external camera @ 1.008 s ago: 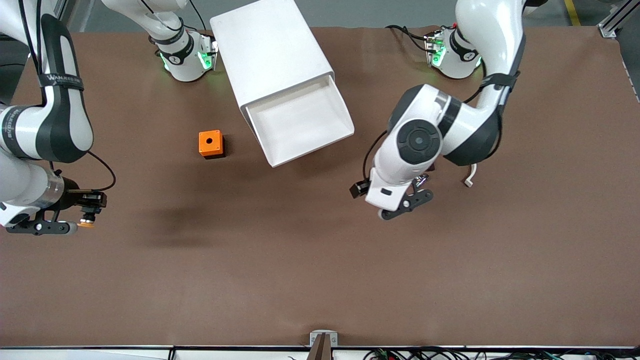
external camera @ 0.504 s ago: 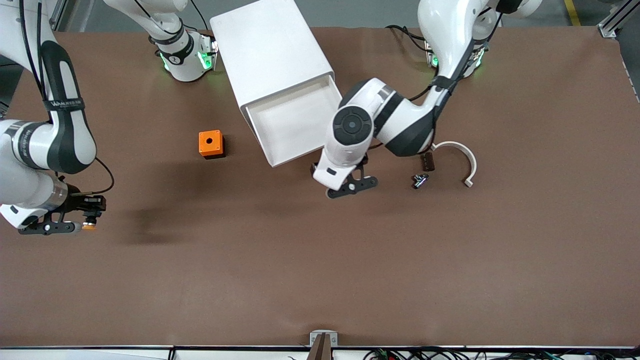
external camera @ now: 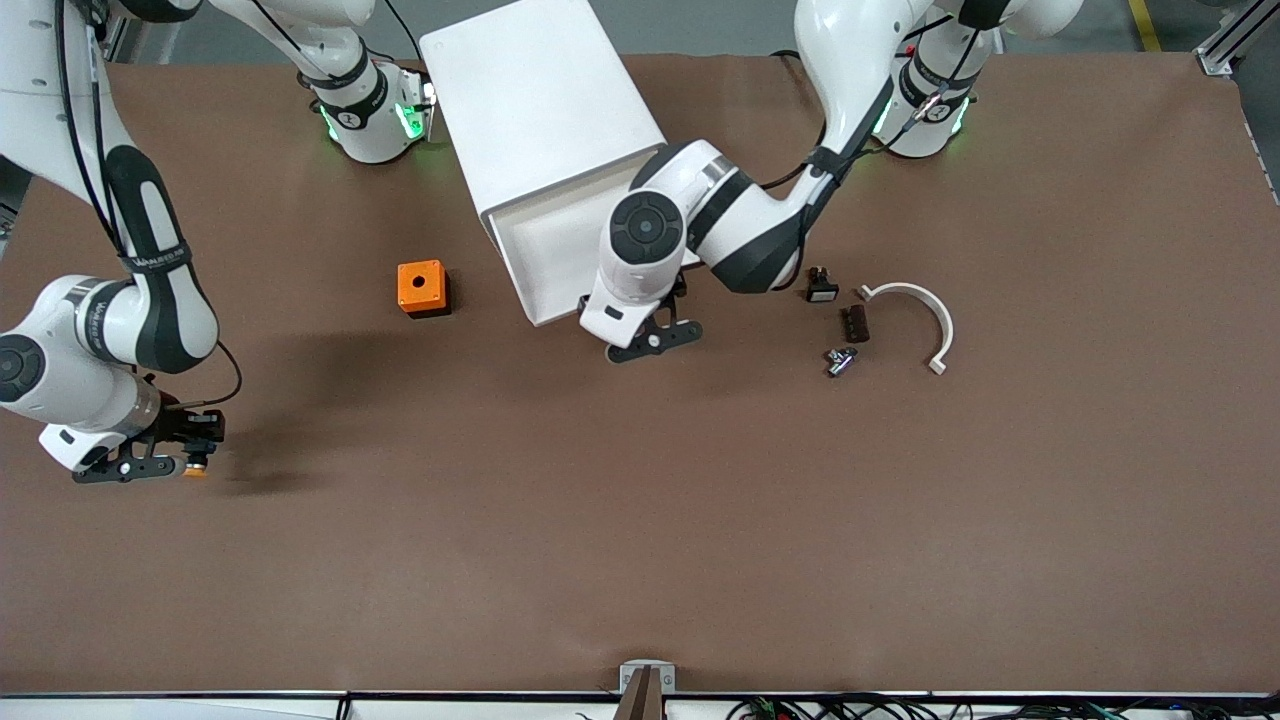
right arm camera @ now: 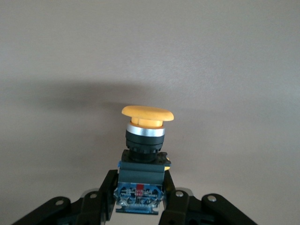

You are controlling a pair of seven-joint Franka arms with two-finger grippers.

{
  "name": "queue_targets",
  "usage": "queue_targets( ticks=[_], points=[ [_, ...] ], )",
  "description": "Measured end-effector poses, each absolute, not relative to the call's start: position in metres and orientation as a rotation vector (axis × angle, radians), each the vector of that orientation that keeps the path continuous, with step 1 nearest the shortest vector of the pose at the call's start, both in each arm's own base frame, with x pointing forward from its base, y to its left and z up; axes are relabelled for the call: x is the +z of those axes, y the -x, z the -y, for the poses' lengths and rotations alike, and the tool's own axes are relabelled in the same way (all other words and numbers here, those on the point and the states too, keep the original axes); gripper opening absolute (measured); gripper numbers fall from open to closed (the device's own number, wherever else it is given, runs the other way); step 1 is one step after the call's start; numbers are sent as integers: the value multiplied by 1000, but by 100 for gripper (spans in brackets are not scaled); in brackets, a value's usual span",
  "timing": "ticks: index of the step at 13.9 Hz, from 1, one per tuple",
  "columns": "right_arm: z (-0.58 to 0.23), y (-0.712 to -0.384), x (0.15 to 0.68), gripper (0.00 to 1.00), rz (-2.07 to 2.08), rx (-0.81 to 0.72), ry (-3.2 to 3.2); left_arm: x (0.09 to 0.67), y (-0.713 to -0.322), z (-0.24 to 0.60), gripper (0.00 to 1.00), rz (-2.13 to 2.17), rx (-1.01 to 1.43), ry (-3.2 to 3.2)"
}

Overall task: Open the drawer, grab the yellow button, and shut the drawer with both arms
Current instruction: 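Push the drawer closed with the left gripper while the right gripper holds the button, then lower the yellow button onto the table and open the right gripper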

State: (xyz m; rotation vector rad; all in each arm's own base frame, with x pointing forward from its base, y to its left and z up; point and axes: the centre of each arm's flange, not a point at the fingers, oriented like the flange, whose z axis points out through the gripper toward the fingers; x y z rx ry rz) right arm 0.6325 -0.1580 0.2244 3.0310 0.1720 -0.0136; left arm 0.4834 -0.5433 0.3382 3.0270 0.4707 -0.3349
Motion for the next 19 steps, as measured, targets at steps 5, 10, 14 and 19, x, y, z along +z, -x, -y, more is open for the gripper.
queue_targets(
  ticks=[5,10,14,19],
  points=[
    [170,-628,183,42,-154,-12,-3031,343,-441,578,100,-463,-357,-3028],
    [170,-629,183,45,-154,-9,-3031,343,-417,596,100,-521,-376,-3028],
    [170,-638,201,80,-155,42,-3023,343,-400,607,100,-540,-382,-3034],
    [148,-646,296,100,-127,32,-3037,342,-384,617,100,-573,-389,-3041]
  ],
)
